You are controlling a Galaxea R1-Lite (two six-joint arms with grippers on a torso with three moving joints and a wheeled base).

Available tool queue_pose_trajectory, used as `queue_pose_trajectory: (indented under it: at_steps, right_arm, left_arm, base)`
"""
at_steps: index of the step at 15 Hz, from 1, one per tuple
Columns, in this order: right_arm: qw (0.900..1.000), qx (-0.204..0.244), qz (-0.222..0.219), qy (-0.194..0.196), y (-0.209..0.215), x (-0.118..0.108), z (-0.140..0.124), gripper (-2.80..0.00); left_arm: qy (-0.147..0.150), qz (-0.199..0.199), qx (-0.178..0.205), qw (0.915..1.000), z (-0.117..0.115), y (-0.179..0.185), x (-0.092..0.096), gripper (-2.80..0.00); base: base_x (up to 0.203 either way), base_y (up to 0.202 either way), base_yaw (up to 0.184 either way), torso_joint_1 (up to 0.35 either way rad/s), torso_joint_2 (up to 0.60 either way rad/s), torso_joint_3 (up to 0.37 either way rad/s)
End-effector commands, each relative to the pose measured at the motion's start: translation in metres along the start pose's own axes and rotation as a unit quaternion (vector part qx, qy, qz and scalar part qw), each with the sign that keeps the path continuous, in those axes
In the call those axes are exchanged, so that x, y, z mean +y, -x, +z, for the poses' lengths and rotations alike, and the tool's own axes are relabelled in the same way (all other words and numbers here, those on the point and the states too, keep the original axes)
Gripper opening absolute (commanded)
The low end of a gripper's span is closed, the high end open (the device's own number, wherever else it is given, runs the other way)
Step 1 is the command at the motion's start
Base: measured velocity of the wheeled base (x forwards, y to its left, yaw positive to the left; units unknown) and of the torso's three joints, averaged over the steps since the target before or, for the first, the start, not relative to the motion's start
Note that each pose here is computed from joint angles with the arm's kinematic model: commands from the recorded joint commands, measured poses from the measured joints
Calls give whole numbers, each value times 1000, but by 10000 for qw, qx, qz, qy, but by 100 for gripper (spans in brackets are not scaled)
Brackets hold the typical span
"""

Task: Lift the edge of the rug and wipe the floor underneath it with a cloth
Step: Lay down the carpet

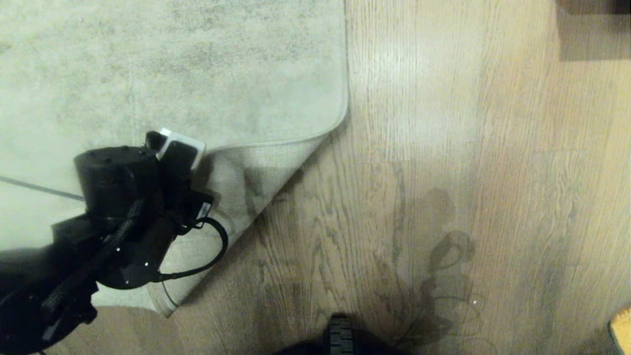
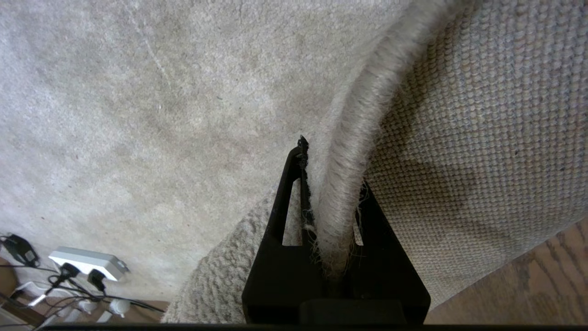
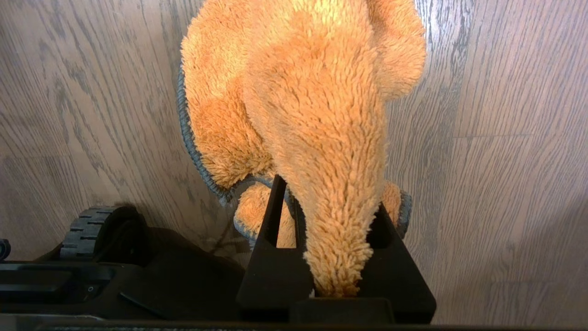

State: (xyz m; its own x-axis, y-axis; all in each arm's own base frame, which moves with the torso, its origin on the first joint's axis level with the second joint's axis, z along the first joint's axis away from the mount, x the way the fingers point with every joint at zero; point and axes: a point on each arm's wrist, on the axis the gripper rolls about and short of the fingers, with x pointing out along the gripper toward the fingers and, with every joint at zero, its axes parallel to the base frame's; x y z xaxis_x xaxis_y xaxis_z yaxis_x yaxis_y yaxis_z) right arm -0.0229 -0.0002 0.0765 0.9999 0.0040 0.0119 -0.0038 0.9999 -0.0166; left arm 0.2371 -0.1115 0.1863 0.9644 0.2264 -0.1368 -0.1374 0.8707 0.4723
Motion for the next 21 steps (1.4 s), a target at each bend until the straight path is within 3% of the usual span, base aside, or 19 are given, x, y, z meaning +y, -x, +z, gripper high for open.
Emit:
queue_pose_trajectory:
  at_steps: [1, 2, 3, 9, 15, 18, 21]
  right_arm:
    - [10000, 6, 3, 1, 0, 0, 0, -280]
    - [10000, 6, 3, 1, 0, 0, 0, -280]
    - [10000, 6, 3, 1, 0, 0, 0, -280]
    - [10000, 6, 3, 1, 0, 0, 0, -280]
    - [10000, 6, 3, 1, 0, 0, 0, -280]
    - [10000, 6, 3, 1, 0, 0, 0, -280]
    - [10000, 6, 3, 1, 0, 0, 0, -280]
  left_arm:
    - [54, 13, -35, 10000, 2, 1, 0, -280]
    - [74, -8, -40, 10000, 2, 2, -1, -280]
    - [102, -15, -43, 9999, 2, 2, -1, 0]
    - [802, -134, -309, 9962, 20, 5, -6, 0]
    - [1461, -330, -762, 9858, 51, 15, -9, 0]
    - [1652, -445, -973, 9804, 66, 21, -11, 0]
    - [1751, -549, -954, 9784, 65, 24, -15, 0]
  base:
    - [0, 0, 0, 0, 0, 0]
    - [0, 0, 0, 0, 0, 0]
    - [0, 0, 0, 0, 0, 0]
    - [0, 0, 0, 0, 0, 0]
    - [0, 0, 0, 0, 0, 0]
    - [0, 0, 0, 0, 0, 0]
    - [0, 0, 0, 0, 0, 0]
